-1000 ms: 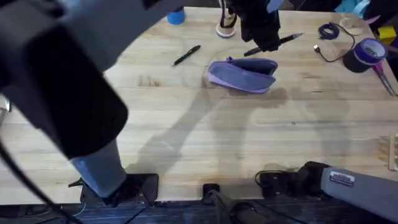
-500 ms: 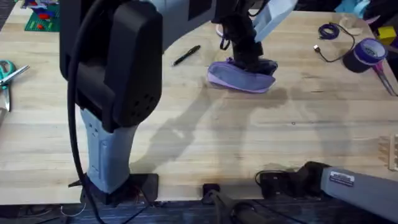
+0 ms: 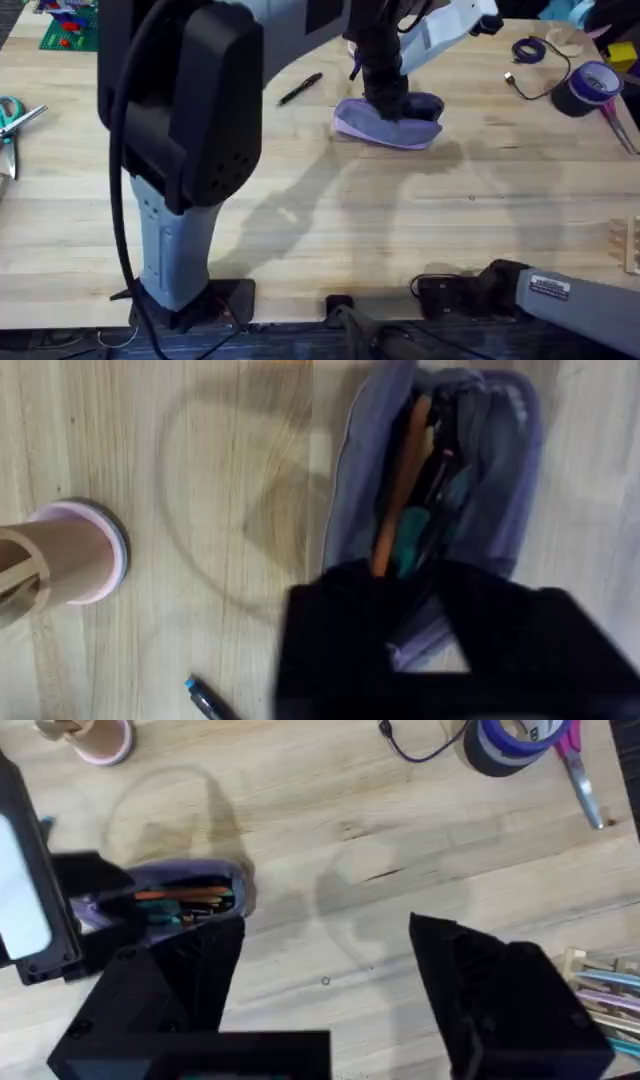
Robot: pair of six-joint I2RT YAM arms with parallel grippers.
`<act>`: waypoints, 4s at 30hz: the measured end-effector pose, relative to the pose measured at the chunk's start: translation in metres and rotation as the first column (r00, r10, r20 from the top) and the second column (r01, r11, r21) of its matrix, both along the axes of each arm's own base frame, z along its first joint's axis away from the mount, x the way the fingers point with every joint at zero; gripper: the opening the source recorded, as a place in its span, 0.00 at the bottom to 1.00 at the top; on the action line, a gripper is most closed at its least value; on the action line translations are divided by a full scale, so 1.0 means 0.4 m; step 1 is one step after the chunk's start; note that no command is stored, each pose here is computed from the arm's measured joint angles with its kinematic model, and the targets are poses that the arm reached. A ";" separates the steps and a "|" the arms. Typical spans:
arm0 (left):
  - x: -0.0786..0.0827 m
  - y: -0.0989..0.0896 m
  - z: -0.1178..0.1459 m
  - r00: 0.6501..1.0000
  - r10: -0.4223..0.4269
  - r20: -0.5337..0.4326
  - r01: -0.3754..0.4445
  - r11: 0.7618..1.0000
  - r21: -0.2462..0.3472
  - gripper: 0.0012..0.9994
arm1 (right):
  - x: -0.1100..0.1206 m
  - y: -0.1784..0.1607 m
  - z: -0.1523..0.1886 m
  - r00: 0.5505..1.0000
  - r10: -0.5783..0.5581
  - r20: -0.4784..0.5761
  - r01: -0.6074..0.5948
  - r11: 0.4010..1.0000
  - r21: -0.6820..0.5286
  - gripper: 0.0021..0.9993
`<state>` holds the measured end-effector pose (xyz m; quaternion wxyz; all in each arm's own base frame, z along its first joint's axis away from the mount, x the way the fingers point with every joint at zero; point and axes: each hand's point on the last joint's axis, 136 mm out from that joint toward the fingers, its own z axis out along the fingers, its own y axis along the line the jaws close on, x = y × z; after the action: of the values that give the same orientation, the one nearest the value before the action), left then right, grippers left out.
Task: Unzip the bag, pick up the pens from the table one at a time and place them inside, then zip the bag closed.
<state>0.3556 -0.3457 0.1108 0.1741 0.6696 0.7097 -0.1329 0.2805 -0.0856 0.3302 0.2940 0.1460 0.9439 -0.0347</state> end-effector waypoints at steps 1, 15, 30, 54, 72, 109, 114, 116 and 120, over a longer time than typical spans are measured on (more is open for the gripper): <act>0.001 0.001 -0.001 1.000 0.000 0.004 0.000 1.000 0.004 0.37 | 0.000 0.000 0.000 1.000 0.000 0.000 0.000 1.000 0.000 1.00; 0.006 0.005 0.006 1.000 0.002 -0.002 -0.002 1.000 -0.008 0.99 | 0.000 0.000 0.000 1.000 0.000 0.000 0.000 1.000 0.000 1.00; 0.190 0.230 0.274 0.947 0.311 0.086 -0.288 0.934 -0.210 0.99 | -0.001 0.000 -0.001 1.000 0.000 -0.003 0.000 1.000 0.001 1.00; 0.240 0.491 0.227 0.765 0.640 -0.075 -0.644 0.758 -0.100 0.99 | -0.002 0.001 -0.001 1.000 0.000 -0.003 0.000 1.000 0.001 1.00; 0.291 0.486 0.005 0.726 0.668 -0.164 -0.673 0.739 0.029 0.99 | -0.002 0.000 -0.001 1.000 0.000 -0.003 0.000 1.000 0.001 1.00; 0.277 0.440 -0.183 0.751 0.657 -0.075 -0.628 0.744 0.230 1.00 | -0.001 0.000 -0.001 1.000 0.000 -0.003 0.000 1.000 0.001 1.00; 0.275 0.441 -0.183 0.748 0.660 -0.077 -0.630 0.741 0.233 0.93 | -0.002 0.000 -0.001 1.000 0.000 -0.003 0.000 1.000 0.001 1.00; 0.272 0.440 -0.183 0.744 0.663 -0.084 -0.632 0.739 0.234 0.56 | -0.001 0.000 -0.001 1.000 0.000 -0.003 0.000 1.000 0.001 1.00; 0.264 0.427 -0.181 0.747 0.656 -0.108 -0.625 0.748 0.226 0.06 | -0.002 0.001 -0.001 1.000 0.000 -0.003 0.000 1.000 0.001 1.00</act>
<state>0.4613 -0.1749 0.0386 0.0845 0.3820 0.9182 -0.0619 0.2798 -0.0854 0.3297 0.2925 0.1461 0.9444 -0.0345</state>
